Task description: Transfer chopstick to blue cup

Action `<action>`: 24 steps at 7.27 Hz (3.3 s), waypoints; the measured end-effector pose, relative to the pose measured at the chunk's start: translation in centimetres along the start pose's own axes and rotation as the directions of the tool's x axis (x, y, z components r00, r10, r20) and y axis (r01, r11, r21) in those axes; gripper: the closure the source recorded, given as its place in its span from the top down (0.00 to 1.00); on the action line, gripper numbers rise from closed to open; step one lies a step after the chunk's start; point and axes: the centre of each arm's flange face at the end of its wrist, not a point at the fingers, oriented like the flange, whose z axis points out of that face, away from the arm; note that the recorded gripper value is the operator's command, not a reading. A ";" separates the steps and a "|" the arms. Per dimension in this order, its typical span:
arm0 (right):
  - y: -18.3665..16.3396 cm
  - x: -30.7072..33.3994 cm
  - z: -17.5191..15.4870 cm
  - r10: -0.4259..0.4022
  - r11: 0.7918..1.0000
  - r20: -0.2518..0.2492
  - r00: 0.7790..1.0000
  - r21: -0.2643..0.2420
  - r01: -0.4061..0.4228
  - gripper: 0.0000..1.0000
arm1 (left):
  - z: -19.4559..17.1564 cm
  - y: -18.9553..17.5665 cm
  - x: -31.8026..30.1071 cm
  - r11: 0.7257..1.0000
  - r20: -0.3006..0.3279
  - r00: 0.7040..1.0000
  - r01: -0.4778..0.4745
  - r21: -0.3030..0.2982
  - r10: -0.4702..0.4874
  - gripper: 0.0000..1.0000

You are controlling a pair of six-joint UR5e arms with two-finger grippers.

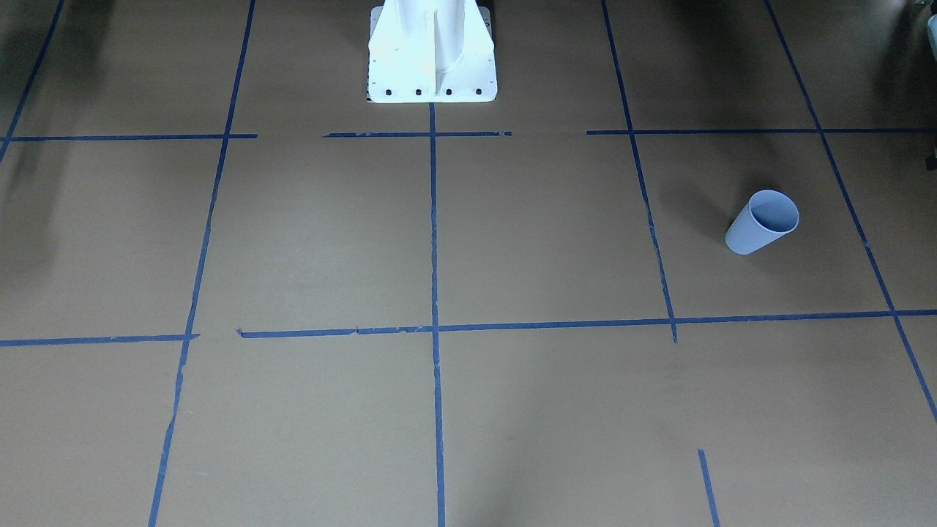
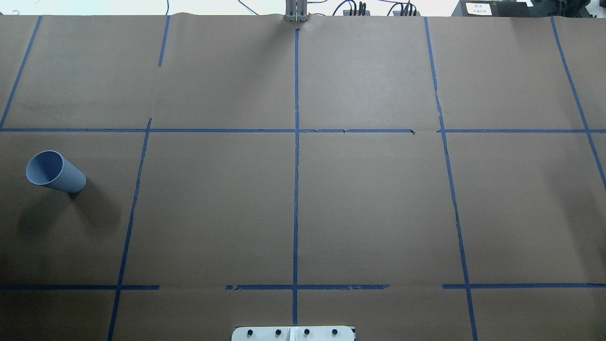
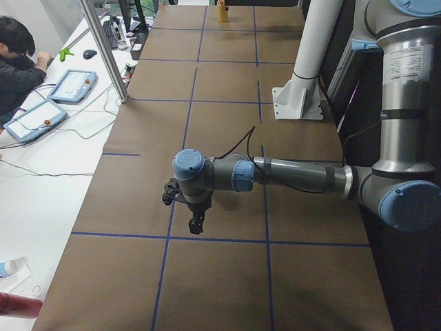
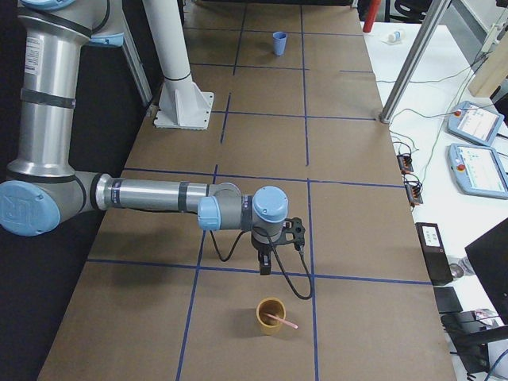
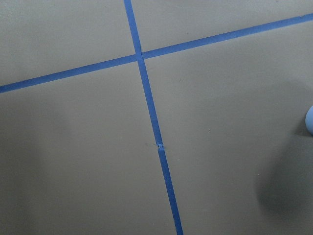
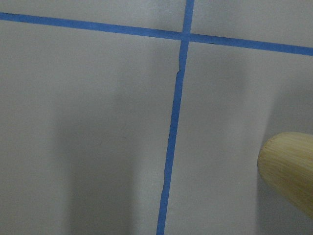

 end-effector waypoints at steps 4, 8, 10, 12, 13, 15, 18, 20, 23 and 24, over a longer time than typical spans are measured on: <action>-0.1 -0.1 -0.1 -0.003 1.000 0.000 1.000 0.003 0.003 1.00 | 0.0 -0.1 0.1 1.000 0.002 1.000 -0.004 0.000 0.004 1.00; -0.3 -0.4 -0.4 -0.009 1.000 0.000 1.000 0.010 0.009 1.00 | -1.8 -3.7 2.3 0.988 0.026 0.993 -0.114 0.101 0.112 1.00; -0.4 -0.5 -0.5 -0.010 1.000 -0.001 1.000 0.011 0.010 1.00 | -2.0 -5.8 2.5 0.978 0.029 0.988 -0.157 0.135 0.154 1.00; -0.4 -0.5 -0.5 -0.010 1.000 0.000 1.000 0.011 0.010 1.00 | -0.8 -7.0 4.7 0.974 -0.001 0.988 -0.151 0.169 0.153 1.00; -0.4 -0.5 -0.5 -0.010 1.000 0.000 1.000 0.011 0.010 1.00 | 0.5 -7.6 7.2 0.978 -0.033 0.993 -0.101 0.181 0.109 1.00; -0.4 -0.5 -0.5 -0.010 1.000 0.000 1.000 0.012 0.010 1.00 | 2.9 -8.3 12.6 0.982 -0.106 0.994 0.036 0.188 -0.017 1.00; -0.4 -0.5 -0.5 -0.010 1.000 0.000 1.000 0.012 0.010 1.00 | 6.8 -7.0 16.4 0.986 -0.144 0.986 0.106 0.129 -0.087 1.00; -0.4 -0.5 -0.5 0.000 1.000 0.001 1.000 0.012 0.000 1.00 | 9.1 -5.9 17.1 0.991 -0.129 0.988 0.096 0.095 -0.084 0.91; -0.4 -0.5 -0.5 0.007 1.000 0.001 1.000 0.012 -0.007 1.00 | 10.9 -5.6 18.0 0.994 -0.103 0.992 0.079 0.075 -0.071 0.06; -0.4 -0.5 -0.5 0.007 1.000 0.001 1.000 0.012 -0.007 1.00 | 11.0 -5.7 18.1 0.994 -0.102 0.992 0.079 0.074 -0.072 0.01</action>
